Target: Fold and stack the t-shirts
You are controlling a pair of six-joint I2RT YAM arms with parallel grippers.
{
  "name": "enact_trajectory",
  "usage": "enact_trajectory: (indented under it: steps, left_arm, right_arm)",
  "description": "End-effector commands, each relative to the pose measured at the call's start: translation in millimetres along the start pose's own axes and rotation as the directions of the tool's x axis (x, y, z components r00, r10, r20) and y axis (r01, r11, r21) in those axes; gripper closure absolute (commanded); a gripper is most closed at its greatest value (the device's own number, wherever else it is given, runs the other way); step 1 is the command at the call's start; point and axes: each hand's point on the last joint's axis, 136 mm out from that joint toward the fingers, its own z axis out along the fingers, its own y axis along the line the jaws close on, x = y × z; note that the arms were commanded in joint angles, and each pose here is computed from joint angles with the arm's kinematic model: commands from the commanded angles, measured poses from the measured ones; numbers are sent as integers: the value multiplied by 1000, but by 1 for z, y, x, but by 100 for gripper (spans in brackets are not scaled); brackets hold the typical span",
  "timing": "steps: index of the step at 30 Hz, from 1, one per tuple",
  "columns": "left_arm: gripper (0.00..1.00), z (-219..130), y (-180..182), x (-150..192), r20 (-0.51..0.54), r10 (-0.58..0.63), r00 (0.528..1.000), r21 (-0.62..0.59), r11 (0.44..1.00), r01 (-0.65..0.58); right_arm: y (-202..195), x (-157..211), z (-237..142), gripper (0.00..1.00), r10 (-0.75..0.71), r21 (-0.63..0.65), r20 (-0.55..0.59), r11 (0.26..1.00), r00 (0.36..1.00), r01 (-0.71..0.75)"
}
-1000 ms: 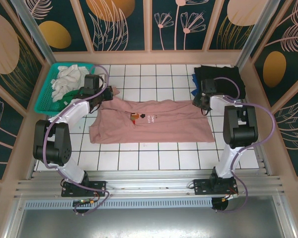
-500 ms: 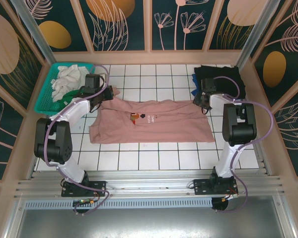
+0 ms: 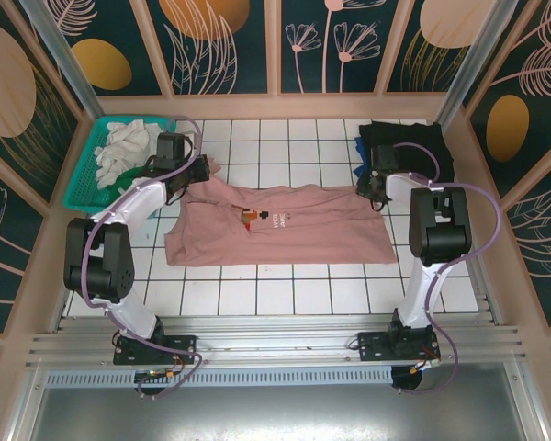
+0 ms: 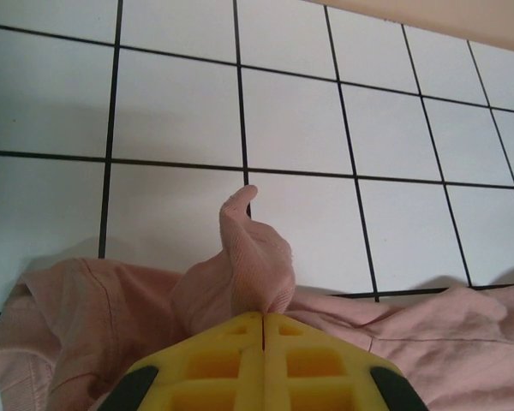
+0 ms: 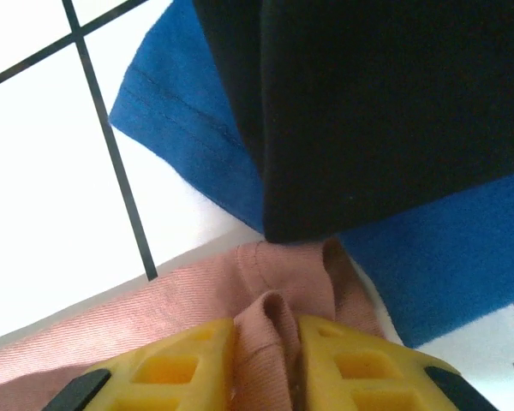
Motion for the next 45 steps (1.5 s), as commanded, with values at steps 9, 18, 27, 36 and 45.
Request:
enact_trajectory:
  steps: [9, 18, 27, 36, 45]
  left_arm:
    - [100, 8, -7, -9, -4, -24, 1000, 25, 999, 24]
    - [100, 12, -3, -6, -12, -21, 1000, 11, 1000, 21]
    - [100, 15, -2, -3, -19, -23, 1000, 9, 1000, 23]
    - [100, 13, -2, -4, -15, -22, 1000, 6, 1000, 22]
    - [100, 3, 3, -51, 26, -46, 999, -102, 994, 48]
  right_arm:
    - [7, -24, -16, 67, -44, 1, 31, 999, 999, 44]
    - [9, -18, -12, 67, -38, -20, 7, 999, 999, 38]
    - [-9, -6, -10, 57, -31, 62, -23, 998, 999, 32]
    - [7, -8, -16, 72, -28, -24, -15, 999, 1000, 27]
    - [18, -55, -62, 100, 1, -74, 112, 997, 994, 8]
